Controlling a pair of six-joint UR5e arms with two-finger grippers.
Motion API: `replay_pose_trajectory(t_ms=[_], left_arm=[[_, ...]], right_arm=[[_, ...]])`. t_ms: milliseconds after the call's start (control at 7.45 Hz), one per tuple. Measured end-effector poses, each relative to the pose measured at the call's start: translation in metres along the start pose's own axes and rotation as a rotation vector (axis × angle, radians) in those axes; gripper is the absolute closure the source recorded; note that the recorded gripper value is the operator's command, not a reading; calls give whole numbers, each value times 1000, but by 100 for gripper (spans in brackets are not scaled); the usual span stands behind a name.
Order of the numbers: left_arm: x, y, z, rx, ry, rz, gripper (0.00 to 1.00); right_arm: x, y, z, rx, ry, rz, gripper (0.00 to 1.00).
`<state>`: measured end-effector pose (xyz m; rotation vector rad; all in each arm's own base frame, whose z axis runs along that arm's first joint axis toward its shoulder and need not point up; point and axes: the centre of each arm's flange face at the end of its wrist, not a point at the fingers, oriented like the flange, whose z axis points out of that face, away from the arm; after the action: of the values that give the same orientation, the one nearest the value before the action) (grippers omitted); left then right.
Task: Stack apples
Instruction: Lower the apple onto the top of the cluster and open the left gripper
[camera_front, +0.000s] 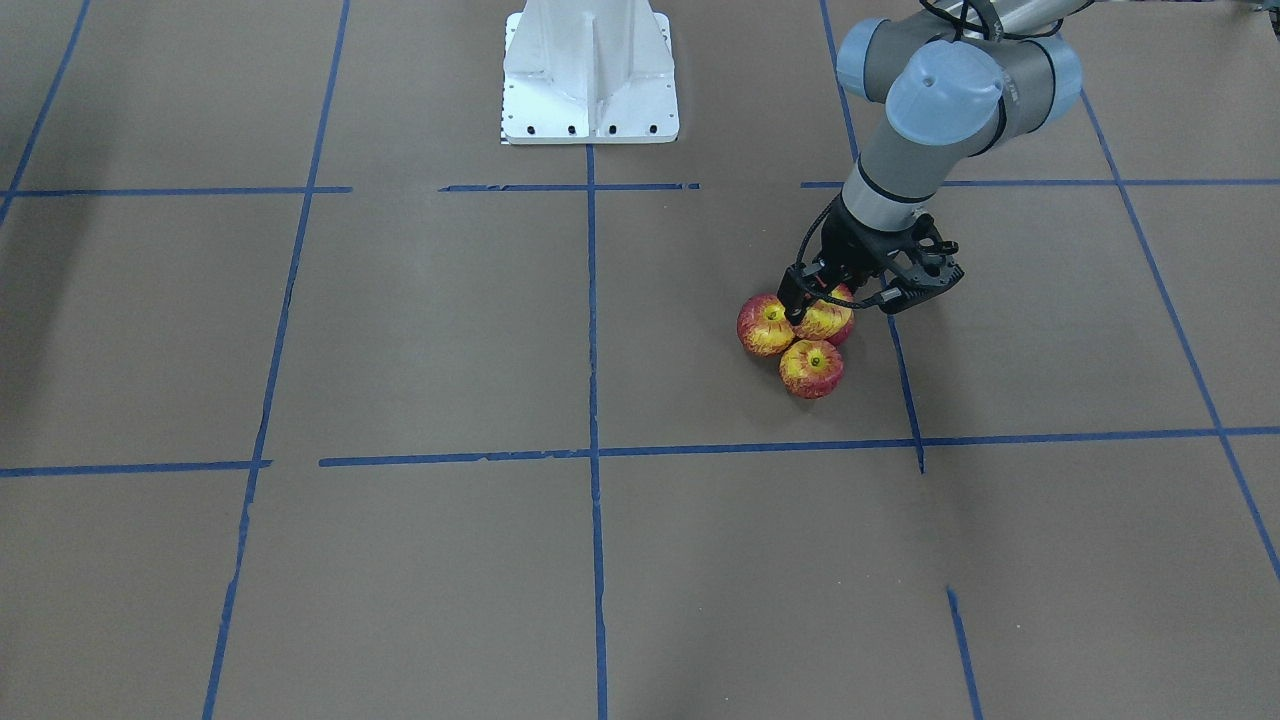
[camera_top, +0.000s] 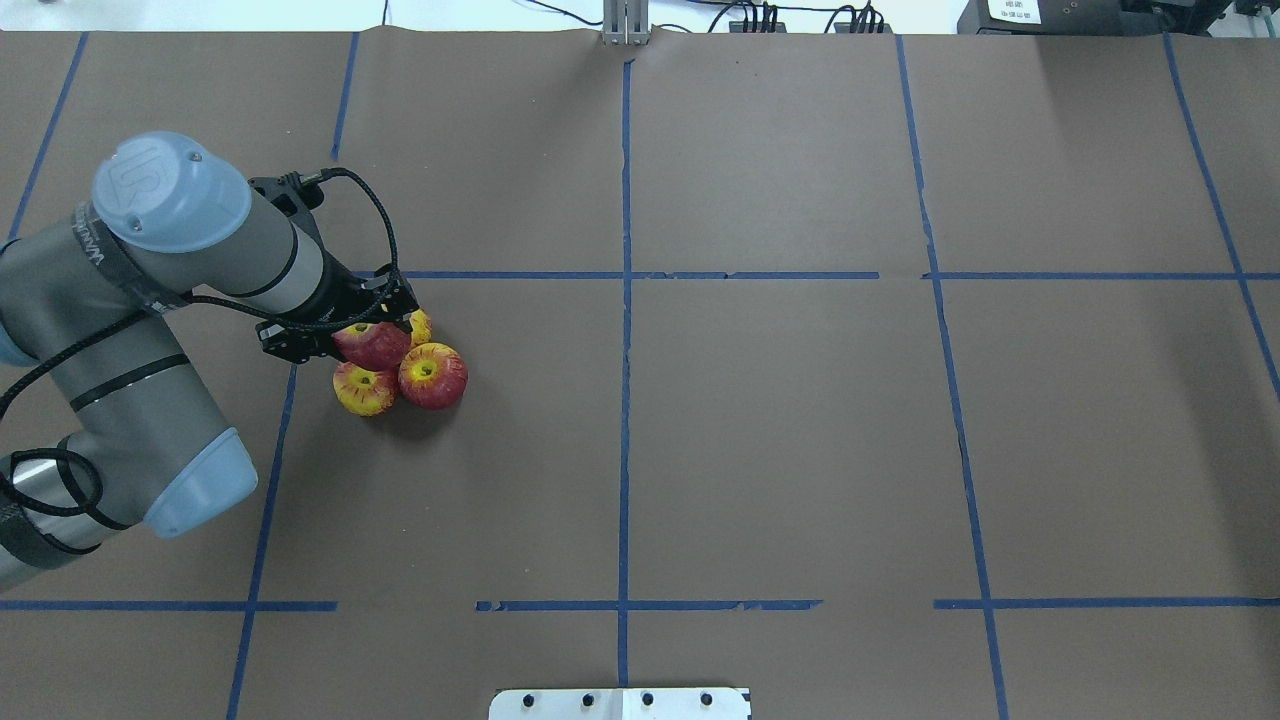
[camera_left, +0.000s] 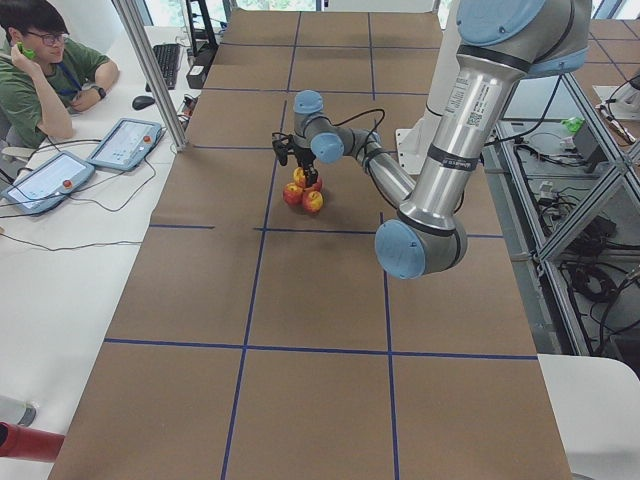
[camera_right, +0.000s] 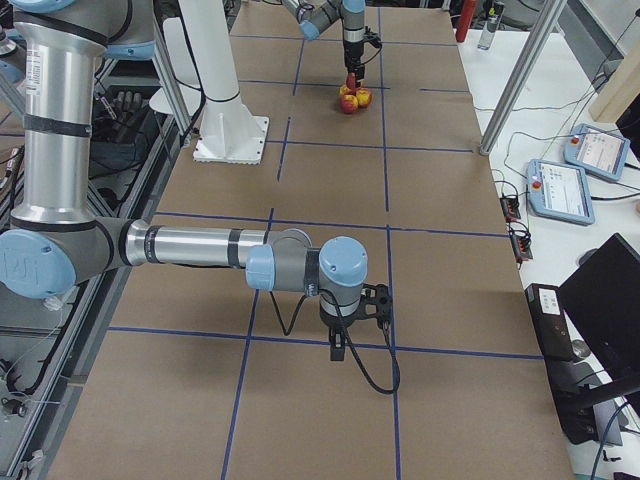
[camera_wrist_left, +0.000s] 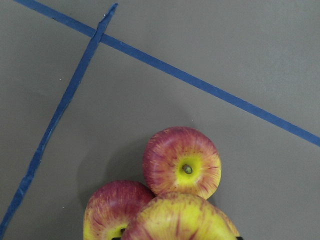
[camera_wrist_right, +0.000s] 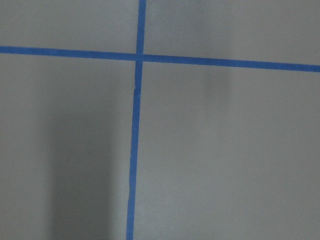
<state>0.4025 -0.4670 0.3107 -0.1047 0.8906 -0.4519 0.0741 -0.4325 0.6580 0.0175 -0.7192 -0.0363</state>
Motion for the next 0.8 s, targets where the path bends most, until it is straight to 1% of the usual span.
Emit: replay_pose_trajectory(t_ms=[402,537,671,805], left_arm=[[-3,-3,8,1,-16,-31,92],[-4,-3,9,1,-18,-42,90],[-4,-3,10,1,-20,-49,78],[-5,-3,10,1,-22,-57,61]], right_arm=[[0,0,0,0,0,0,0],[0,0,0,0,0,0,0],[0,0,0,0,0,0,0],[0,0,0,0,0,0,0]])
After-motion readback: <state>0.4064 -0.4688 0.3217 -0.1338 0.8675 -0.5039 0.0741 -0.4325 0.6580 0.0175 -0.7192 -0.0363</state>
